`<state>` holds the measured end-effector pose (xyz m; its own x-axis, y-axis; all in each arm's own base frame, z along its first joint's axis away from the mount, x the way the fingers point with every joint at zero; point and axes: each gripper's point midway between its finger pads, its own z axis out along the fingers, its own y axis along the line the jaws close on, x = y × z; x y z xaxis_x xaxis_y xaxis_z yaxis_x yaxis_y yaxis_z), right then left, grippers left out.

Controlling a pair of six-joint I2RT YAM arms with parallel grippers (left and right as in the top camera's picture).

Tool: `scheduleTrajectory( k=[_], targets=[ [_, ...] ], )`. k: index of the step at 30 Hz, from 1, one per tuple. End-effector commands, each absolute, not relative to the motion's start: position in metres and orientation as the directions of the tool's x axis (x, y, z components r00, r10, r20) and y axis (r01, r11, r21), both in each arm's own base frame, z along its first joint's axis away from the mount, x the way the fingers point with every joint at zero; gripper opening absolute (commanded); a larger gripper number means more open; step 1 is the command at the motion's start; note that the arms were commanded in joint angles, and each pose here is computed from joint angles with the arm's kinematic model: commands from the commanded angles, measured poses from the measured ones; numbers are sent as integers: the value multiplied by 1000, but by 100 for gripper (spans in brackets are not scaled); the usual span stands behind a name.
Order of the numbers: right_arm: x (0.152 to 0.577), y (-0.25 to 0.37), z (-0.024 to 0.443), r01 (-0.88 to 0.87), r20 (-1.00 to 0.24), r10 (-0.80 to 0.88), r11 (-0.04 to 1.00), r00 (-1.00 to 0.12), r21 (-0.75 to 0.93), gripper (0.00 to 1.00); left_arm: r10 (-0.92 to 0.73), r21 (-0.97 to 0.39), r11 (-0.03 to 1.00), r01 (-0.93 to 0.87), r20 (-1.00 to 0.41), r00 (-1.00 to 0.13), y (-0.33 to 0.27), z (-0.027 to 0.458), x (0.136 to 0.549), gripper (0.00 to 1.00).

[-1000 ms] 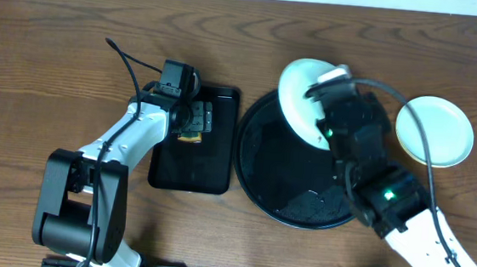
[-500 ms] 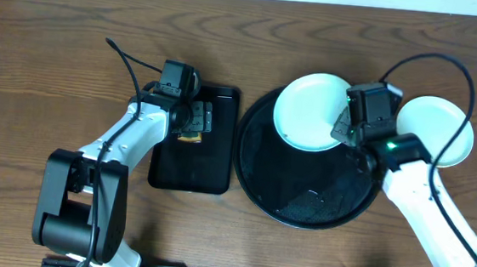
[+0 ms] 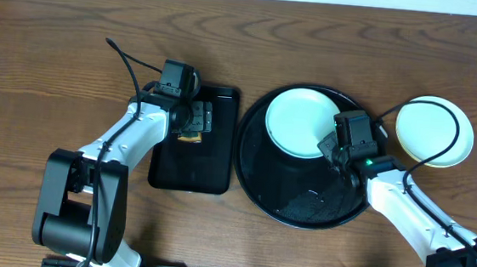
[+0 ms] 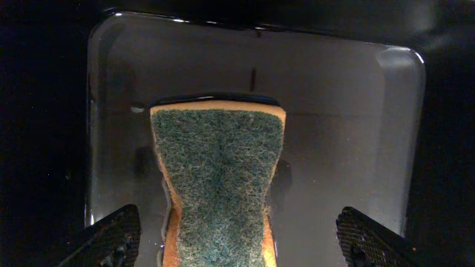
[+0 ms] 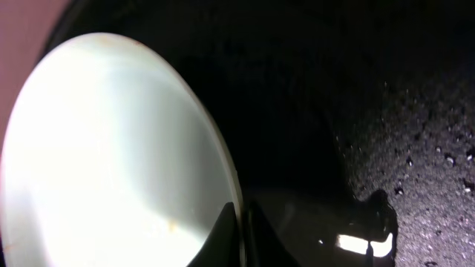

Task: Clean dirty plates on tray and stack at the side

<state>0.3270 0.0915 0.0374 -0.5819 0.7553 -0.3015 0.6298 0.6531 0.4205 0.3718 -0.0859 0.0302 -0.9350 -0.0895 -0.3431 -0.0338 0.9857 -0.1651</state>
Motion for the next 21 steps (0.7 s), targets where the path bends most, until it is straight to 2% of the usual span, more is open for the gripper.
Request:
scheduleTrajectory(
  k=[1, 2, 3, 5, 8, 12, 17, 19, 21],
  targets=[
    [327, 99, 38, 536, -331, 665, 741, -669, 405, 28, -81, -151, 988, -31, -339, -937, -85, 27, 369, 85],
    [328, 102, 40, 467, -360, 600, 792, -715, 392, 47, -81, -151, 988, -31, -339, -937, -85, 27, 369, 85],
    [329, 104, 43, 398, -392, 531, 838, -751, 372, 58, -82, -151, 988, -32, -339, -937, -84, 27, 369, 86],
    [333, 105, 52, 273, -455, 402, 906, -794, 323, 66, -82, -151, 988, -32, -338, -938, -84, 27, 369, 85],
    [344, 105, 77, 103, -551, 231, 962, -802, 253, 66, -82, -150, 988, -32, -338, -937, -84, 27, 369, 85],
    [356, 93, 103, 16, -601, 121, 984, -790, 176, 68, -82, -151, 988, -31, -339, -937, -84, 27, 369, 85],
    [364, 82, 100, -78, -617, -5, 993, -787, 92, 70, -85, -168, 986, -22, -385, -919, -88, 32, 381, 85],
    [366, 77, 90, -109, -604, -55, 993, -795, 53, 68, -86, -170, 985, -20, -387, -918, -88, 32, 381, 85],
    [369, 73, 78, -121, -585, -79, 992, -807, 32, 61, -85, -169, 985, -21, -381, -920, -88, 32, 380, 85]
  ],
)
